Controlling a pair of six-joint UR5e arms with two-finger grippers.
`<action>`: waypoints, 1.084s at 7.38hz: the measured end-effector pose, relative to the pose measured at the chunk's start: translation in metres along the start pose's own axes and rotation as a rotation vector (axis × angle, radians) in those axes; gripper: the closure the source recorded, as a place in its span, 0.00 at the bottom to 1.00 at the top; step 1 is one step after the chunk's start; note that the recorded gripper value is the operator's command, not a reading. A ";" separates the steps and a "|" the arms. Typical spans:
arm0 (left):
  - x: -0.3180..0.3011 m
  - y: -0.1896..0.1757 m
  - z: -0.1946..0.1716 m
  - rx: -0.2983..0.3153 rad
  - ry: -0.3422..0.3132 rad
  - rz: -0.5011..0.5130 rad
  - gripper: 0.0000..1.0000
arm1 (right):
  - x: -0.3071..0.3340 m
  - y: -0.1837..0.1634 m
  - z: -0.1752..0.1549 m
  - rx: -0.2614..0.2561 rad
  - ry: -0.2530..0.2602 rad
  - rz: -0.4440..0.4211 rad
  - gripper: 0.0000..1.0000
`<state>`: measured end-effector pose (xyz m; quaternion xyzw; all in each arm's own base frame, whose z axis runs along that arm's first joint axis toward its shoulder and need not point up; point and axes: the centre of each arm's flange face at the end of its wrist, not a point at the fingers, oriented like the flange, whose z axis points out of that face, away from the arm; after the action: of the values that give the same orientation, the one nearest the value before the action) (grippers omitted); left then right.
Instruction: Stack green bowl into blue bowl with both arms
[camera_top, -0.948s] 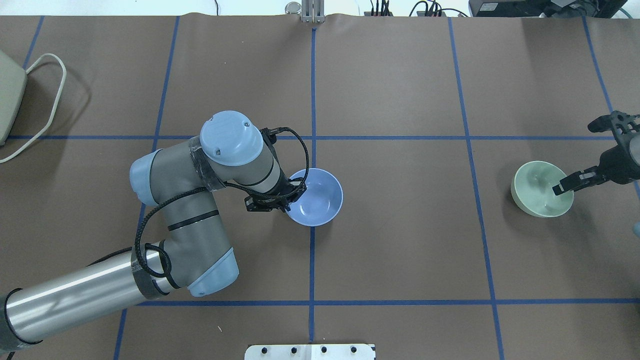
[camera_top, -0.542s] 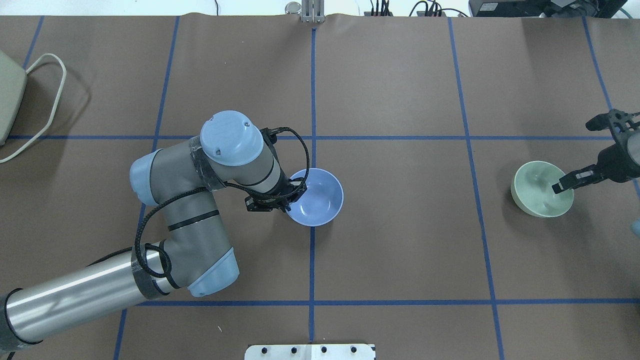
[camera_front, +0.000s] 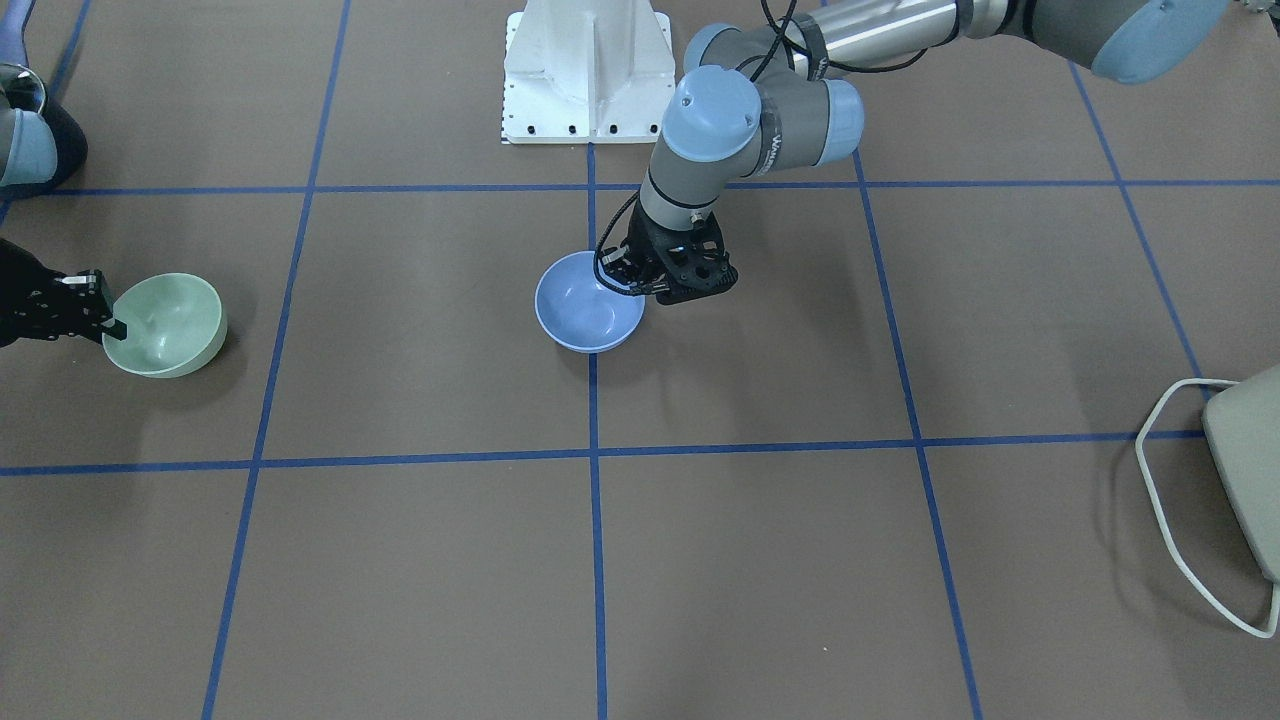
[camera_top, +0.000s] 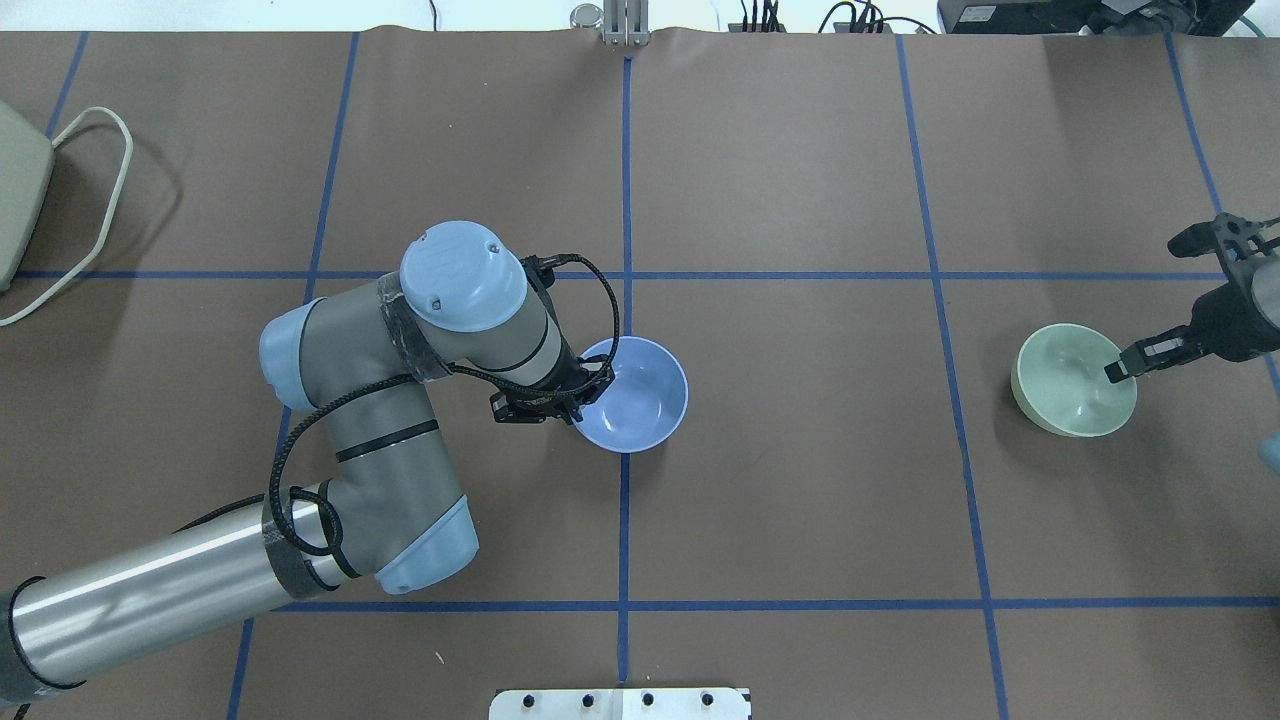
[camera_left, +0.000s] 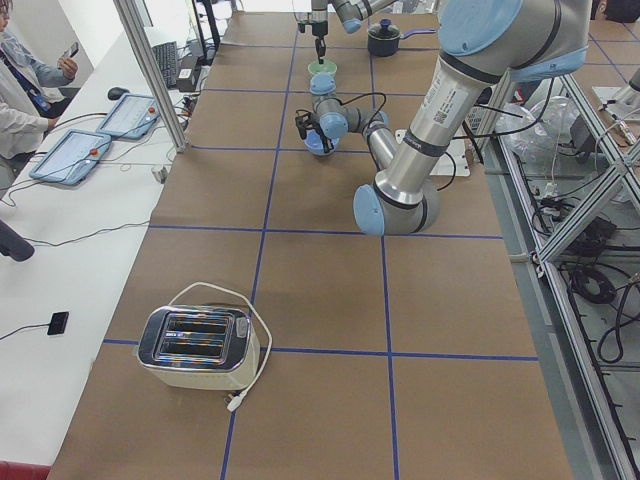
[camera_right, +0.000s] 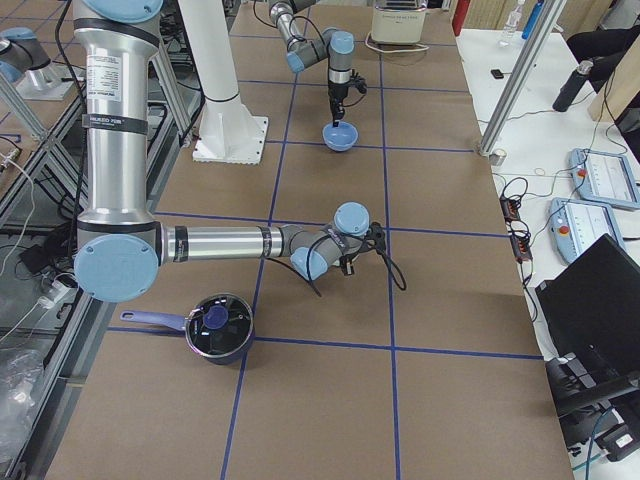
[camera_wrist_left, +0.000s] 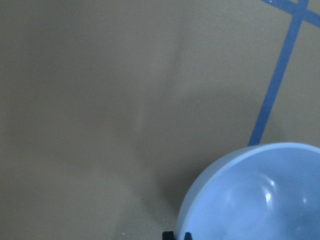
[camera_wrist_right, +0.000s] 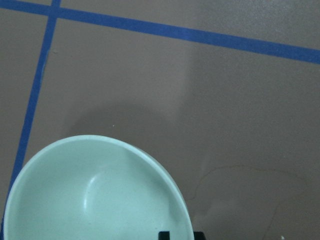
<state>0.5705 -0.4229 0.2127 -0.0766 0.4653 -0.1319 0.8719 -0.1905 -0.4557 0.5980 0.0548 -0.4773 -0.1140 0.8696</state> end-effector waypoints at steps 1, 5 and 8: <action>0.000 -0.001 0.001 0.010 0.003 0.003 0.16 | -0.001 0.000 -0.001 -0.002 -0.006 -0.001 0.74; 0.002 0.000 -0.003 0.028 0.016 0.012 0.05 | -0.005 -0.002 -0.009 -0.015 -0.054 0.004 0.75; 0.003 0.004 -0.017 0.027 0.040 0.021 0.04 | -0.003 -0.006 -0.023 -0.013 -0.093 0.021 0.74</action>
<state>0.5587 -0.4206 0.1997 -0.0571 0.4815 -0.1306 0.8648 -0.1737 -0.4610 0.5818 0.0390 -0.5172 -0.1105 0.8478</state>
